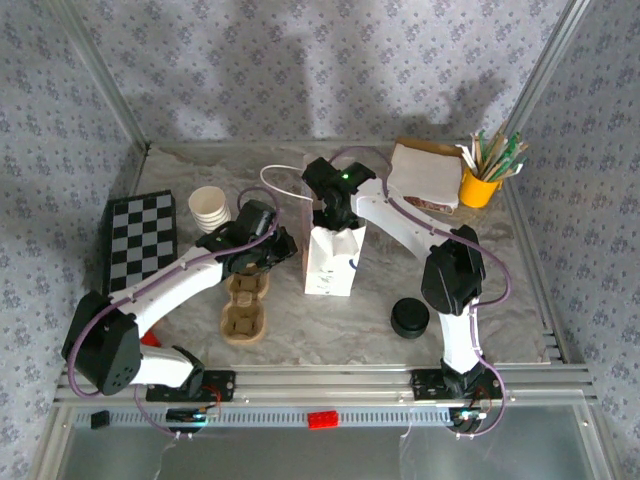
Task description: Pack the takeout coffee
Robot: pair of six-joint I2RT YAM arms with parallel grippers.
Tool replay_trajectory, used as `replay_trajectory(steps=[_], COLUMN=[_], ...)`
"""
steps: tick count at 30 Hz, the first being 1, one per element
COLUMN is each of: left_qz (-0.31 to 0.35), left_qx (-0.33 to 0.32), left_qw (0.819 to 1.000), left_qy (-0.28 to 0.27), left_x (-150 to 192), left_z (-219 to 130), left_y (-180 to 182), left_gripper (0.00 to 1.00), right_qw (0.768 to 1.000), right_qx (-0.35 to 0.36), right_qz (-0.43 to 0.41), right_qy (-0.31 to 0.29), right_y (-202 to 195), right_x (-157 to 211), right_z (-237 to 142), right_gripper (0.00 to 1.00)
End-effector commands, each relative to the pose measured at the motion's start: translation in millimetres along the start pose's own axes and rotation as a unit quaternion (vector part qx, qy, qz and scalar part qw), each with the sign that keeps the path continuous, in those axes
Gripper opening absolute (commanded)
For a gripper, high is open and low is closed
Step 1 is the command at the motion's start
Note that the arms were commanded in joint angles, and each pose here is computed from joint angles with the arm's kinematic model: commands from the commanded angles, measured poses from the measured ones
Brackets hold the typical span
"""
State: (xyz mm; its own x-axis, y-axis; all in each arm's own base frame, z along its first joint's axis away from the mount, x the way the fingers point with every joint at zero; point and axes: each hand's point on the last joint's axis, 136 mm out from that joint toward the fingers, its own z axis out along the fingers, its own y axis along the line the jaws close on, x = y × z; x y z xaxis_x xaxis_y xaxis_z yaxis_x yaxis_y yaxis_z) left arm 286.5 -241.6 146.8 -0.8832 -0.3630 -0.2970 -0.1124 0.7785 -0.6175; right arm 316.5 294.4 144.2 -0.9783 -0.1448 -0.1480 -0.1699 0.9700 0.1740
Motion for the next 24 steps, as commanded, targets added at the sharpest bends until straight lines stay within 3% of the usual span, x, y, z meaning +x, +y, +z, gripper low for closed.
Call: replay_trajectory(steps=[1, 24], left_qz=[0.006, 0.006], left_qx=[0.007, 0.010], left_qw=[1.000, 1.000], left_qy=[-0.009, -0.010], left_x=[-4, -4], left_z=[-9, -10], left_y=[-7, -10], left_gripper=[0.11, 0.11], right_qw=[0.998, 0.999], right_qx=[0.029, 0.034], right_qz=[0.017, 0.010], right_qy=[0.052, 0.022], right_y=[-13, -10], right_x=[17, 7], right_z=[32, 3], right_gripper=[0.70, 0.84])
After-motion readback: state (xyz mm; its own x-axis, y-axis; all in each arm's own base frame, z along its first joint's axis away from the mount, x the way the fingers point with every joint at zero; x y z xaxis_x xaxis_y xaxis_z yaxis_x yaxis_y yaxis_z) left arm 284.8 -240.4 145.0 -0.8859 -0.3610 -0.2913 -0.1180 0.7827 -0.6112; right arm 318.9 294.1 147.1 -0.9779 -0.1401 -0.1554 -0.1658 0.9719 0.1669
